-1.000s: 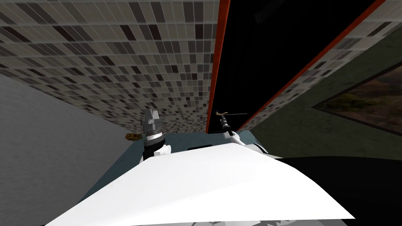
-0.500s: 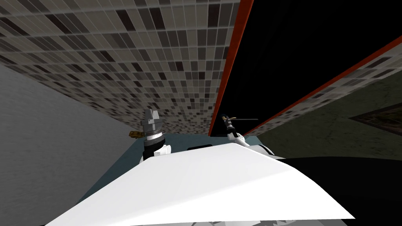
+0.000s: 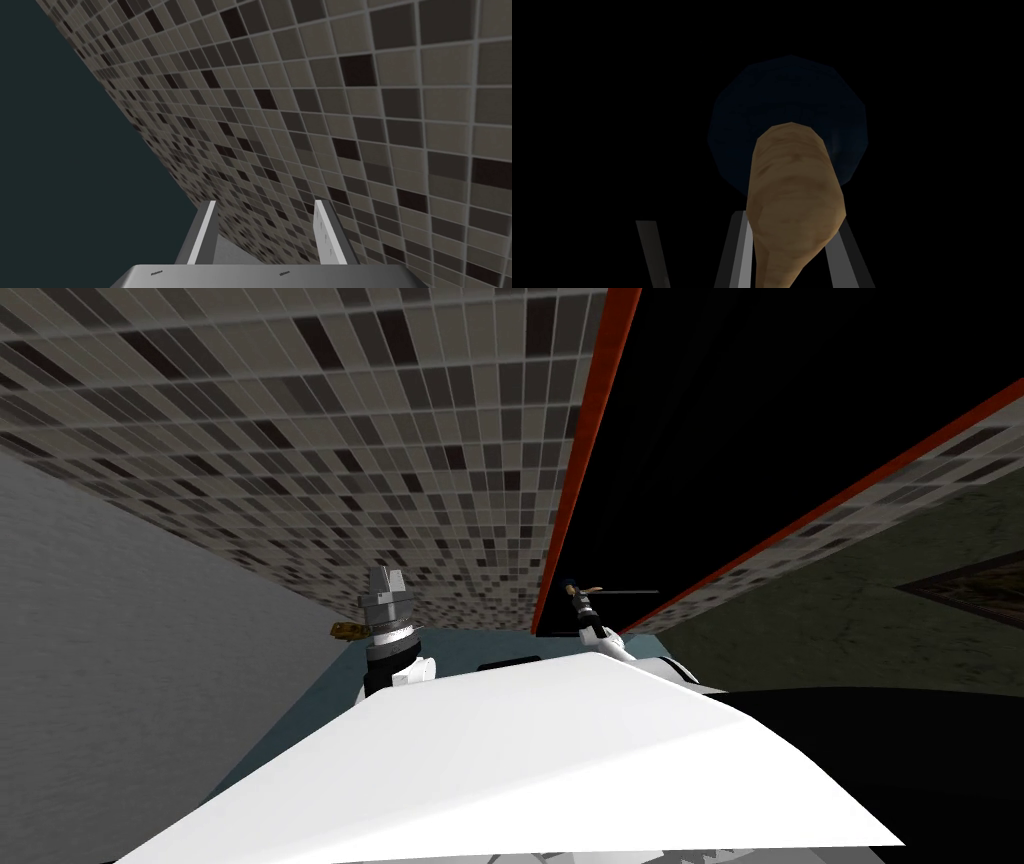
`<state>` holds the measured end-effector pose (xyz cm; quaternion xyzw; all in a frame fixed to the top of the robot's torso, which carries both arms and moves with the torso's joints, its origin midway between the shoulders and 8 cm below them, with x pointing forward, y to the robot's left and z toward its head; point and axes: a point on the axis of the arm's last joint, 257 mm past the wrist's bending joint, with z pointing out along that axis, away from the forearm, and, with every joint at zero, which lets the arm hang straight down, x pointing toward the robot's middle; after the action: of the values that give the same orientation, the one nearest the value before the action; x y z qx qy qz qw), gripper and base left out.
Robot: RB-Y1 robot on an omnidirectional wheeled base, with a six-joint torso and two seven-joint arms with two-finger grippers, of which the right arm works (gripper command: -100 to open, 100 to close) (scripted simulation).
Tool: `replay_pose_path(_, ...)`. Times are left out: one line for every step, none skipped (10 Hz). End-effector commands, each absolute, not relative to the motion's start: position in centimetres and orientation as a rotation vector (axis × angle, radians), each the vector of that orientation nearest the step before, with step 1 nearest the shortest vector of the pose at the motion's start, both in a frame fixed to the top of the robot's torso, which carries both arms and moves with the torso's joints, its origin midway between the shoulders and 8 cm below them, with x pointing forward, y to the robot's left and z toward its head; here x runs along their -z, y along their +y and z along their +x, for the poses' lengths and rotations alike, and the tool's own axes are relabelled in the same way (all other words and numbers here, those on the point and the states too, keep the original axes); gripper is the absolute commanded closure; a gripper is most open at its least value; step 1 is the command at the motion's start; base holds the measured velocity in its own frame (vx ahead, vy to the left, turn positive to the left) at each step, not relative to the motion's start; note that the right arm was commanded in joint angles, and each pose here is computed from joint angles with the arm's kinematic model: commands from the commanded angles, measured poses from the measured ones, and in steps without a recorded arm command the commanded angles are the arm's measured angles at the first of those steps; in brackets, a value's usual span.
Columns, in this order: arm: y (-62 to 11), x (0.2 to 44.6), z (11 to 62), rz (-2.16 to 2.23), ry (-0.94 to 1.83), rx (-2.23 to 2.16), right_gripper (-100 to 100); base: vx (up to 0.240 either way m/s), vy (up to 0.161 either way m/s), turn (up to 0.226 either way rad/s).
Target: Pull the door open
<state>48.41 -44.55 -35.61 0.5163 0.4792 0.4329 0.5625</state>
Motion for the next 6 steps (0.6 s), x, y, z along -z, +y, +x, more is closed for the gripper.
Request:
replay_pose_path(-44.59, 35.54, 48.41, 1.213, 1.129, -1.018, 100, 0.0, 0.0, 0.0)
replay_pose_path(-44.59, 35.54, 48.41, 1.213, 1.129, -1.018, 100, 0.0, 0.0, 0.0)
replay_pose_path(-44.55, 35.6, 48.19, 1.208, 1.139, -1.028, 100, -0.092, -0.021, 0.085)
replay_pose_path(-44.55, 35.57, 48.11, 1.204, 1.143, -1.032, 100, -0.153, -0.052, 0.113)
replay_pose_path(-44.54, 35.53, 47.93, 1.197, 1.153, -1.04, 100, -0.195, -0.067, 0.112)
replay_pose_path(-44.53, 35.49, 47.71, 1.189, 1.164, -1.051, 100, -0.204, -0.096, 0.145)
